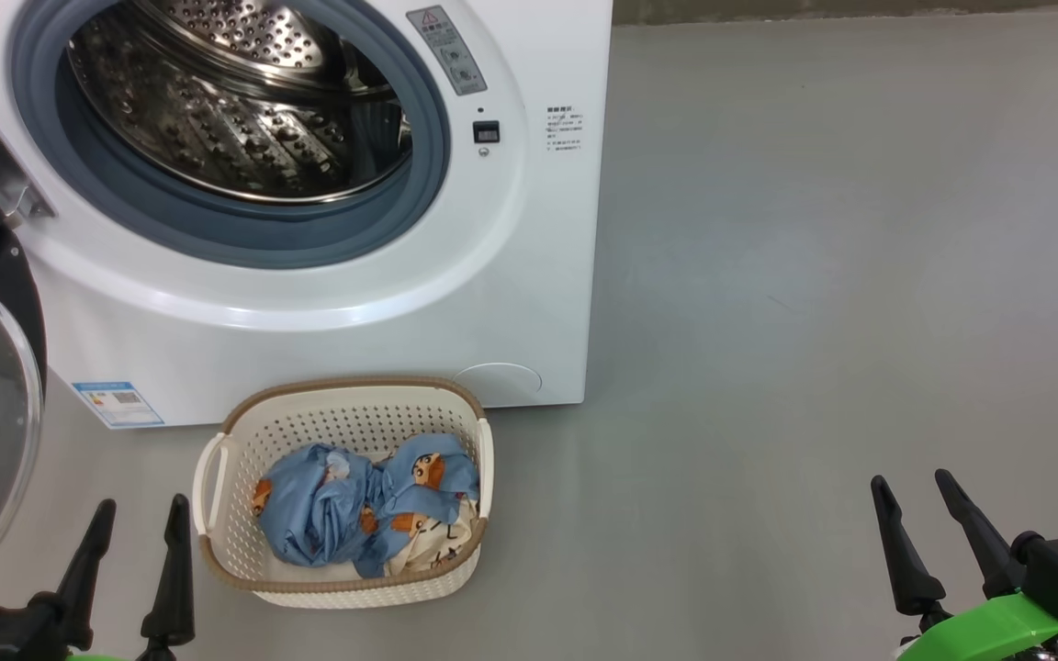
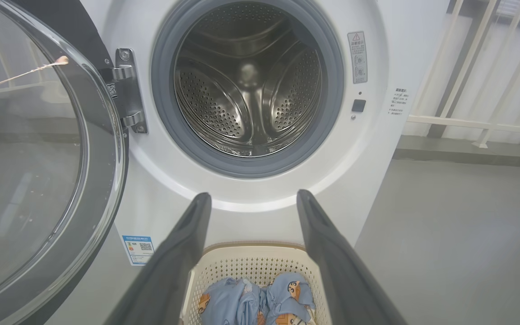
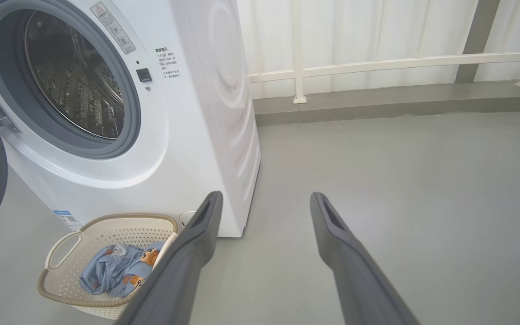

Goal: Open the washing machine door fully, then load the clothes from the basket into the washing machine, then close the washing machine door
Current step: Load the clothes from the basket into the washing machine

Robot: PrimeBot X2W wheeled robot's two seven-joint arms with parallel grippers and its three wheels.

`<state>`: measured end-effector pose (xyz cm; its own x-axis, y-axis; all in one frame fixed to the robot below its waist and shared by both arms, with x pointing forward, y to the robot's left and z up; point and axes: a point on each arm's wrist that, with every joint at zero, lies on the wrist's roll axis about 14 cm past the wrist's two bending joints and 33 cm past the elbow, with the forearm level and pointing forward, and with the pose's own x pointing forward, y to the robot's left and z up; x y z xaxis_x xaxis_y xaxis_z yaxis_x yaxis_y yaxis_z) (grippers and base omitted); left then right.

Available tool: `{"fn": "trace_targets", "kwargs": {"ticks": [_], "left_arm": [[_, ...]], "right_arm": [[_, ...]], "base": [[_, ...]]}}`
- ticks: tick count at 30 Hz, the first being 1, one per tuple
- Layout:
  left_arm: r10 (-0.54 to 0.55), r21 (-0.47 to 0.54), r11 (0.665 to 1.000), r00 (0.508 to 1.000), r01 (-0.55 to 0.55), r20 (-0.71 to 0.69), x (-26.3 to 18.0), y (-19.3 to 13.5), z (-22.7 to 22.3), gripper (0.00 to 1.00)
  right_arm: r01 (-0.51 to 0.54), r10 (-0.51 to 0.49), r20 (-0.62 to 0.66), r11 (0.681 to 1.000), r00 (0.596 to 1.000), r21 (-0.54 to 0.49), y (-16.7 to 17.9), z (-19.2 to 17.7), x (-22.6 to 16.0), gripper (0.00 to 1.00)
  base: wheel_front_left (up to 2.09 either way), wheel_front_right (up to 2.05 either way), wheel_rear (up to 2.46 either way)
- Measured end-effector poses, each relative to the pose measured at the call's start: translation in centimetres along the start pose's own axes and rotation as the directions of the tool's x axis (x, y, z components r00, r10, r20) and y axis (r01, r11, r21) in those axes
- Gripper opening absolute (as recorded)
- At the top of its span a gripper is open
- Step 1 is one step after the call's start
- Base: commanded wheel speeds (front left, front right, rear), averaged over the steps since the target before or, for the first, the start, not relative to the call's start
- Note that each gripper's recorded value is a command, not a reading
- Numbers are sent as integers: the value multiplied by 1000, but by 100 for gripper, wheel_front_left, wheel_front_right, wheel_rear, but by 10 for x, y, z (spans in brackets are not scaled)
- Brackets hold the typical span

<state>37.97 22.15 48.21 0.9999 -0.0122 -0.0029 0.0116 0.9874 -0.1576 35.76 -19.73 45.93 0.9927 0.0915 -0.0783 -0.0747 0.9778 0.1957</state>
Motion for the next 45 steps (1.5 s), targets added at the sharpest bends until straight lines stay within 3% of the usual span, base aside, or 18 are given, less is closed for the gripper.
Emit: {"fn": "trace_targets", "kwargs": {"ticks": [16,32,45], "left_arm": [[17,-35,999,1000,-17,4,-2,3,0,100],[3,-45,999,1000,-4,-5,-3,1,-2,100],[-1,-34,999,1000,0,-29,-3,-2,-10,100]], "right_arm": [[-7,7,1,1000,1000,0,2,0,2,100],[-16,16,-2,1000,1000,1,5,-1,3,100],[-20,20,-15,1000,1000,2,7,-5,5,100]], "base": [[4,-9,5],[81,-156,75],[25,-26,2]]}}
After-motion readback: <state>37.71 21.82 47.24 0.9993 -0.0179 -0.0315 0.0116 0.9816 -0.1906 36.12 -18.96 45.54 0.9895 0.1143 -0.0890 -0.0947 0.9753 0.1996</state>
